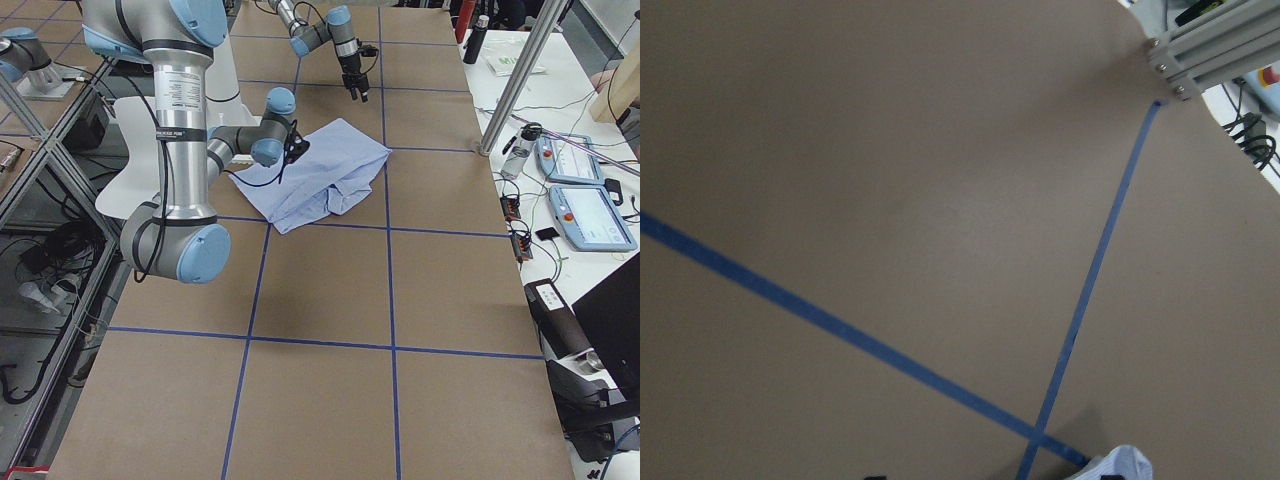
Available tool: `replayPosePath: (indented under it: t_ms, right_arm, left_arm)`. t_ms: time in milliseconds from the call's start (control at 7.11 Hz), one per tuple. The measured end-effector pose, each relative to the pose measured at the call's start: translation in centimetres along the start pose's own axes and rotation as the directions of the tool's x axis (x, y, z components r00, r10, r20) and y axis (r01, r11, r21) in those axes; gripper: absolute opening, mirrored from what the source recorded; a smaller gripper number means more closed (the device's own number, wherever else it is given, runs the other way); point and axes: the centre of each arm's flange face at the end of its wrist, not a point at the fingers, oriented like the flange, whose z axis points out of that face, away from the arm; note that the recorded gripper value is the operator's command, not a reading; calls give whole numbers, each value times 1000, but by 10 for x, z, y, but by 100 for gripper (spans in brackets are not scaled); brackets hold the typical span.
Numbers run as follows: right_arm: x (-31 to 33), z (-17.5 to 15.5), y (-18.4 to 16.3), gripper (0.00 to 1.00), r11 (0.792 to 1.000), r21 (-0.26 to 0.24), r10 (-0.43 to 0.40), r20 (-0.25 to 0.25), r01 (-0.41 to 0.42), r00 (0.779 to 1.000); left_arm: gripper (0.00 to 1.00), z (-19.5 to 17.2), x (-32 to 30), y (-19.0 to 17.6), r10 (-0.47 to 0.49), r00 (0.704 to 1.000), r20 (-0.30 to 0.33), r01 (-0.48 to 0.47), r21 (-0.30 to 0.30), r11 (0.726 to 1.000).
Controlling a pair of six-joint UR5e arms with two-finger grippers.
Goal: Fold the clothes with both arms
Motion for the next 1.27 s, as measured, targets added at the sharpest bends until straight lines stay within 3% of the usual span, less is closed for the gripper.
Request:
replayPosePath:
  t_ms: [141, 281, 703, 844, 1125, 1265]
  right_arm:
    - [-37, -13, -38, 100, 998, 63, 14, 65, -18, 998]
    - [-61, -18, -67, 100, 994, 109, -3, 91, -7, 996]
    - [-81, -12, -103, 100, 987, 159, -23, 87, 9, 996]
    - [-82, -6, -108, 100, 986, 164, -18, 78, 5, 997]
    - [-83, -2, -112, 100, 986, 166, -13, 71, 1, 997]
    - [-84, -1, -112, 100, 986, 166, -13, 72, 1, 997]
  left_arm:
    - [79, 11, -9, 15, -5, 999, 32, 5, 0, 1000]
    - [79, 22, -19, 28, -10, 998, 58, 11, -4, 1000]
    - [76, 46, -37, 57, -18, 995, 101, 19, -7, 1000]
    - [66, 52, -41, 61, -18, 994, 111, 19, -3, 1000]
    - [0, 56, -43, 62, -19, 993, 117, 19, 2, 1000]
    - [0, 56, -43, 62, -19, 993, 117, 19, 3, 1000]
